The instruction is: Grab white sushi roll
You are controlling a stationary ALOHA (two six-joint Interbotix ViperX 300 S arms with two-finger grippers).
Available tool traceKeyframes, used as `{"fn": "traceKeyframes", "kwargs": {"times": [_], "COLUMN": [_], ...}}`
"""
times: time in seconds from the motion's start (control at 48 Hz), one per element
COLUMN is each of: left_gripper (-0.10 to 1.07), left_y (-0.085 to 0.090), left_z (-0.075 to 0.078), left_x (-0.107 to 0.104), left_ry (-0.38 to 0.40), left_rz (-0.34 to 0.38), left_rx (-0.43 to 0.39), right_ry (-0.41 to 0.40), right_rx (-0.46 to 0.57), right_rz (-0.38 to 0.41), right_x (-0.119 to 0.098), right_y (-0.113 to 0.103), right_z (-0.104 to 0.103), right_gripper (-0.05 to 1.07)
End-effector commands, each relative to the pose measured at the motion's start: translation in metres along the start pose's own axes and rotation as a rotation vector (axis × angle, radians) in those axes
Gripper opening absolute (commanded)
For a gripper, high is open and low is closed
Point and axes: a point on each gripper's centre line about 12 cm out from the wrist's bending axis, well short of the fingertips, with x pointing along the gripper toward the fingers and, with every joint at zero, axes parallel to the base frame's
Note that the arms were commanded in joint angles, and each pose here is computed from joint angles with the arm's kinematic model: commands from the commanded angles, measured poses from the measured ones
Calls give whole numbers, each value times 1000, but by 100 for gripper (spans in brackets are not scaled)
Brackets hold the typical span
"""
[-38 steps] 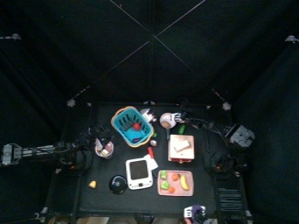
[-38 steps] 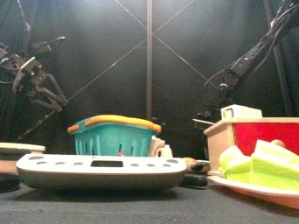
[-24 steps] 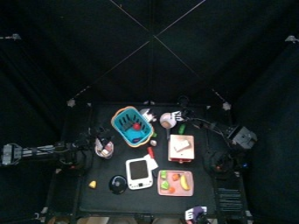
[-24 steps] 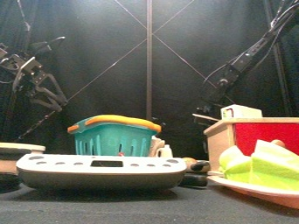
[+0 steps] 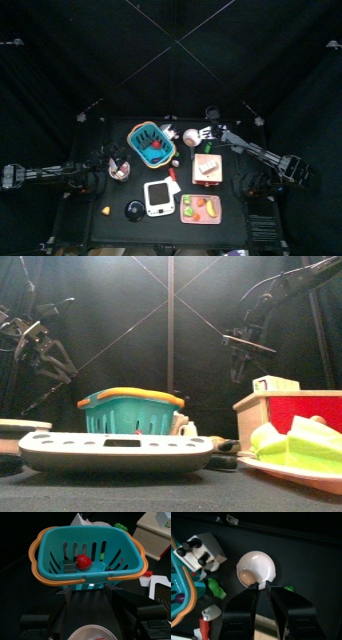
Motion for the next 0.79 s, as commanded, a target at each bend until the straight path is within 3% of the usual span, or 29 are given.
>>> {"fn": "traceKeyframes", "kwargs": {"times": [0.0, 0.188, 0.458, 0.625, 0.771], "left_gripper": [91, 91, 91, 91, 91], "left_y": [-2, -1, -1, -1, -1], "left_z": [9, 8, 7, 8, 8], "left_x": [0, 0, 0, 0, 0], "left_ry": [-20, -18, -14, -17, -17], "left_rz": [-3, -2, -3, 1, 2], "left_rx": [0, -2, -3, -5, -5], "right_ry": [59, 138, 67, -52, -178], "right_rx": [-97, -304, -626, -636, -618], "right_rz": [29, 190, 358, 488, 593], "right_x": [-23, -41, -76, -86, -85], "right_y": [4, 20, 24, 17, 13], "right_z": [-2, -16, -72, -102, -118], "right_gripper": [63, 63, 64, 68, 87]}}
